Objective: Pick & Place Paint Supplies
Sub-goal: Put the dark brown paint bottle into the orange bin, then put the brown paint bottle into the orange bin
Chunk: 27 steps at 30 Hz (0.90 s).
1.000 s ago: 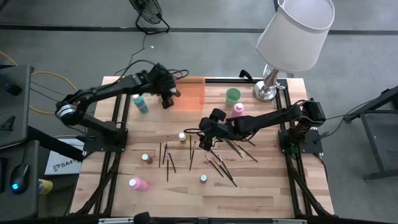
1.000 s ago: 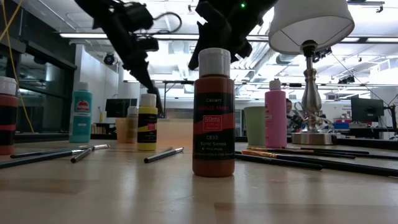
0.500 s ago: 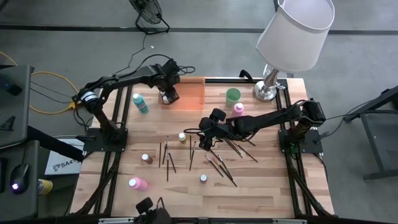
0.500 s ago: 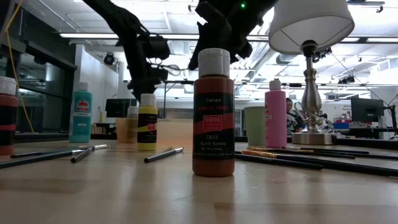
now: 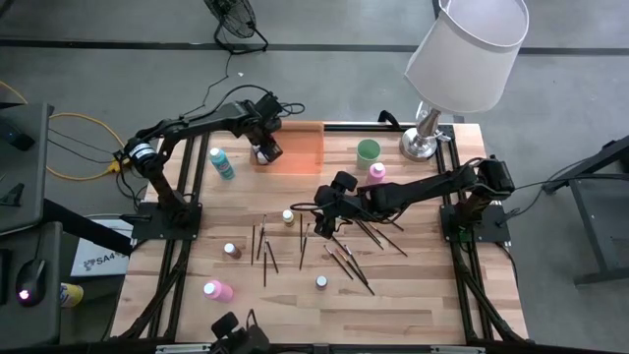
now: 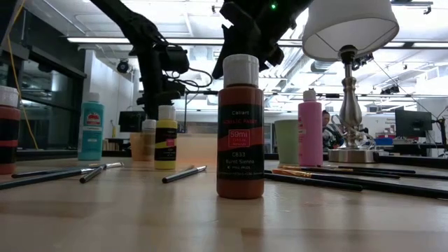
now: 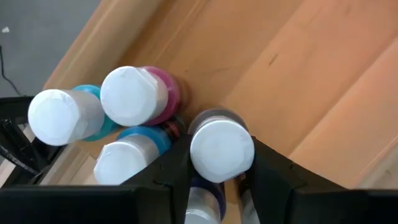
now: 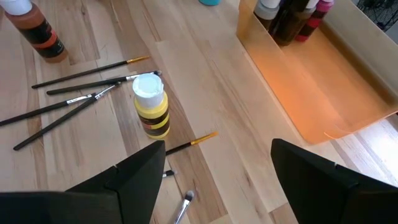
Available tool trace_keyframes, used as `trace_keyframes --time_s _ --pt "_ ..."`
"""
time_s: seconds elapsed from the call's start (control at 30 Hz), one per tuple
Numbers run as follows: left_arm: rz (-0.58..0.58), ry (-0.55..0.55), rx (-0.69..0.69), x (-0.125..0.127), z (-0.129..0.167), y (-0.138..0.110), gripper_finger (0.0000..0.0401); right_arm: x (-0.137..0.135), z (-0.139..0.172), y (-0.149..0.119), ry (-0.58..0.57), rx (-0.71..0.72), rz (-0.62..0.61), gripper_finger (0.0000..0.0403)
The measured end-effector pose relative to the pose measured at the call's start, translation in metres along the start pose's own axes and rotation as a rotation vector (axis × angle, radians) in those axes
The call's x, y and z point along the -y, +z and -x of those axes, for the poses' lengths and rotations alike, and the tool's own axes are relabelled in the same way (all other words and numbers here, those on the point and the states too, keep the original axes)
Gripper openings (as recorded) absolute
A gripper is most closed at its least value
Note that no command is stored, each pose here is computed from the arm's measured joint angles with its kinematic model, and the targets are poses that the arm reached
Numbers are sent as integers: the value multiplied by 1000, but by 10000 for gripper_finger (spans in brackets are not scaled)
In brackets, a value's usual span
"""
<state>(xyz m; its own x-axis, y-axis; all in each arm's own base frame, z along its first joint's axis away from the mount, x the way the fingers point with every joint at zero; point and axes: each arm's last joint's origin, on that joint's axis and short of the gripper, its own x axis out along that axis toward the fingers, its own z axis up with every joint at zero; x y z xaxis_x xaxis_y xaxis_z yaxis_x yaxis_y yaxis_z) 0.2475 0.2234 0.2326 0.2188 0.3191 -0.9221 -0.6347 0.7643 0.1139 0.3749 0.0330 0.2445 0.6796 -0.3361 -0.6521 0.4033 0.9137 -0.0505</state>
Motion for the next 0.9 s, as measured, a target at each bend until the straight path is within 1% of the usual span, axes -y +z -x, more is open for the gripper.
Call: trace_keyframes --time_s 0.17,0.43,0.67,0.8,0.9 --pt "2 -6 2 0 0 0 162 0 0 0 1 0 0 286" --pt "-18 18 1 -1 3 2 170 0 0 0 12 -4 -4 286" --pt "-29 29 13 -3 27 16 171 0 0 0 9 -6 -3 286" --pt "-41 28 5 -3 41 19 171 1 0 -3 -3 -26 1 286" --pt "-49 21 30 -1 54 18 172 0 -3 -13 -37 -41 3 286"
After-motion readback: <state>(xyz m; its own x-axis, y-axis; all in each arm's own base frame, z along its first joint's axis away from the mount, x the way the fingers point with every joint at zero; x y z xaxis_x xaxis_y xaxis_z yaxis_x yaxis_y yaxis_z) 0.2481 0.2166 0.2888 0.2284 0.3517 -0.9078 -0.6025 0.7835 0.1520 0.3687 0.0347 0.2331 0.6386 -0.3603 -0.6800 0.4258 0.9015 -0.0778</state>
